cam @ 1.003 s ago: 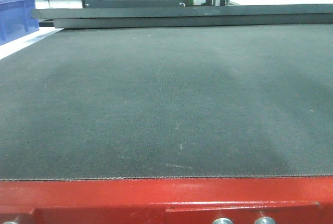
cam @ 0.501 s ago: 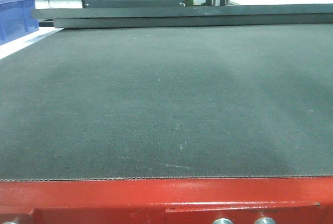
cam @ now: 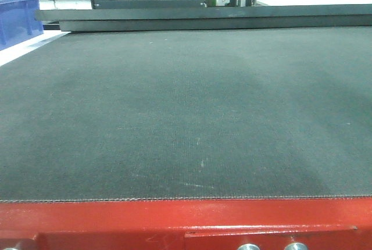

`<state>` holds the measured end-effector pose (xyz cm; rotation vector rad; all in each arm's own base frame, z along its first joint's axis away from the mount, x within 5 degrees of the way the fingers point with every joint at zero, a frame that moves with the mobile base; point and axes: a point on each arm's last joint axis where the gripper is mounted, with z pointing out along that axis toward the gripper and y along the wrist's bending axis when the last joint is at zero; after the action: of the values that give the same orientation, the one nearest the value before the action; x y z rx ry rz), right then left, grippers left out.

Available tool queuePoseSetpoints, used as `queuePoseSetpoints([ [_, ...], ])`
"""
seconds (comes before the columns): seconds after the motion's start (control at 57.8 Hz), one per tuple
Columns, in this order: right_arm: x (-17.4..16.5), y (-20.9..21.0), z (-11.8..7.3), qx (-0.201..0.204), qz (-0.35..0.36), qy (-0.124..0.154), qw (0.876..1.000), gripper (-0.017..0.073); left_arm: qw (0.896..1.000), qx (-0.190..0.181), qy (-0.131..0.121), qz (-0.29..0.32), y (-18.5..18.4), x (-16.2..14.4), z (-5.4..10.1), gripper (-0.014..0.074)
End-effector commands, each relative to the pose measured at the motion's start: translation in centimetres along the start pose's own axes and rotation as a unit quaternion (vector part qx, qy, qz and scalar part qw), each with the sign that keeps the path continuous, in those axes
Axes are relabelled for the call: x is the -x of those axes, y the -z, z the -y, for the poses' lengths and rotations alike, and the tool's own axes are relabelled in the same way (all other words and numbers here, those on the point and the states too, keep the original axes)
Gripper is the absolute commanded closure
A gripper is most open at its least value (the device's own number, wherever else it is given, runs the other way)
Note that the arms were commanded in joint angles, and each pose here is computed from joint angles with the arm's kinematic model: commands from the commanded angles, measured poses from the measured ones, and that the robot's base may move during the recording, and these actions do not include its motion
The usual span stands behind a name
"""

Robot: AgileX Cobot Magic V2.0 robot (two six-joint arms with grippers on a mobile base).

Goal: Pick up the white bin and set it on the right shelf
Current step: 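Lift the pink bin up off the workbench with both grippers, then hold the bin raised while the base turns away from the workbench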

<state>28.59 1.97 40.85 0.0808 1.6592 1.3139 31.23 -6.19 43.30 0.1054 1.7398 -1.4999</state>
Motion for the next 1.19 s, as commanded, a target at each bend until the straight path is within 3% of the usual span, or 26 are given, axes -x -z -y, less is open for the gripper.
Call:
queuePoseSetpoints([
  [0.0, 0.0, 0.3, -4.1, 0.1, -0.004, 0.001, 0.995, 0.05, 0.988, -0.137, -0.013, -0.068, 0.4, -1.5, 5.2, 0.072],
  [0.45, 0.3, 0.2, -3.7, 0.08, 0.013, -0.002, 0.997, 0.05, 0.988, -0.137, -0.013, -0.068, 0.4, -1.5, 5.2, 0.072],
  [1.176, 1.4, 0.2, -2.5, 0.014, 0.071, -0.008, 0.997, 0.05, 0.988, -0.137, -0.013, -0.068, 0.4, -1.5, 5.2, 0.072],
])
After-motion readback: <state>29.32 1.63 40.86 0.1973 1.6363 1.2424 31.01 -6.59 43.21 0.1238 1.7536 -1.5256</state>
